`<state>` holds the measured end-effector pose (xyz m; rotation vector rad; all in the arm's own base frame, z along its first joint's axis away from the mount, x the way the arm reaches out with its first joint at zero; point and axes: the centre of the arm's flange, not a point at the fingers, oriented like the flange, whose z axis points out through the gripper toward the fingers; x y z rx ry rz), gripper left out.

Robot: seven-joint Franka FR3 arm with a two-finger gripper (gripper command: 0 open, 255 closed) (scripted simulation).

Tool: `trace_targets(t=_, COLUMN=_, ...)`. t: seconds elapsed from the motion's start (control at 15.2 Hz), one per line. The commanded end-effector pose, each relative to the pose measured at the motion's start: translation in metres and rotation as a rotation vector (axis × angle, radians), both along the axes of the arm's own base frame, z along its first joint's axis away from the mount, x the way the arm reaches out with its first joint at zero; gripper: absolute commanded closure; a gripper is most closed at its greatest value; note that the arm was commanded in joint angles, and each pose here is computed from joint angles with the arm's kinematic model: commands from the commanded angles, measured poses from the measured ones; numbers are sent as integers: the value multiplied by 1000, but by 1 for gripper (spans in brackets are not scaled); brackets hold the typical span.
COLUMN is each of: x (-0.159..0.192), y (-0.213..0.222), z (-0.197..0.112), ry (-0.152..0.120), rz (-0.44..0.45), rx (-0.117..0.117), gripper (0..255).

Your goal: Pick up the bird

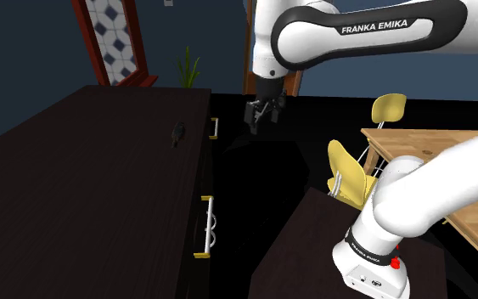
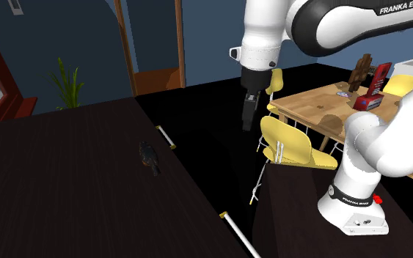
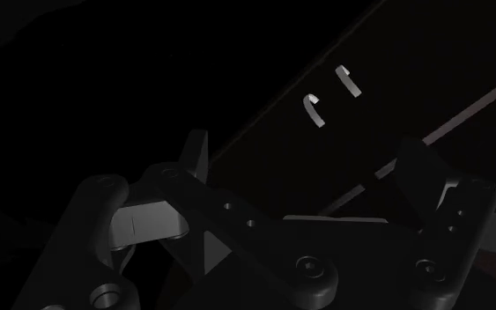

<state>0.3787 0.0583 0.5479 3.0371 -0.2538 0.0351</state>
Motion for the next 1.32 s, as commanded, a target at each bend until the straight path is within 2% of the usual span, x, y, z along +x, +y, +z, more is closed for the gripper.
trace_targets(t=0.0, x=23, y=15, z=-6, ry=-13, rz=-41, rx=7, gripper=0)
trace_targets(t=0.66, x=134, y=67, z=-27, ry=-72, rz=-235, rx=32, gripper=0)
trace_targets(t=1.25, x=242, y=94, z=-40, ry=-125, rz=-410, rx=55, gripper=0)
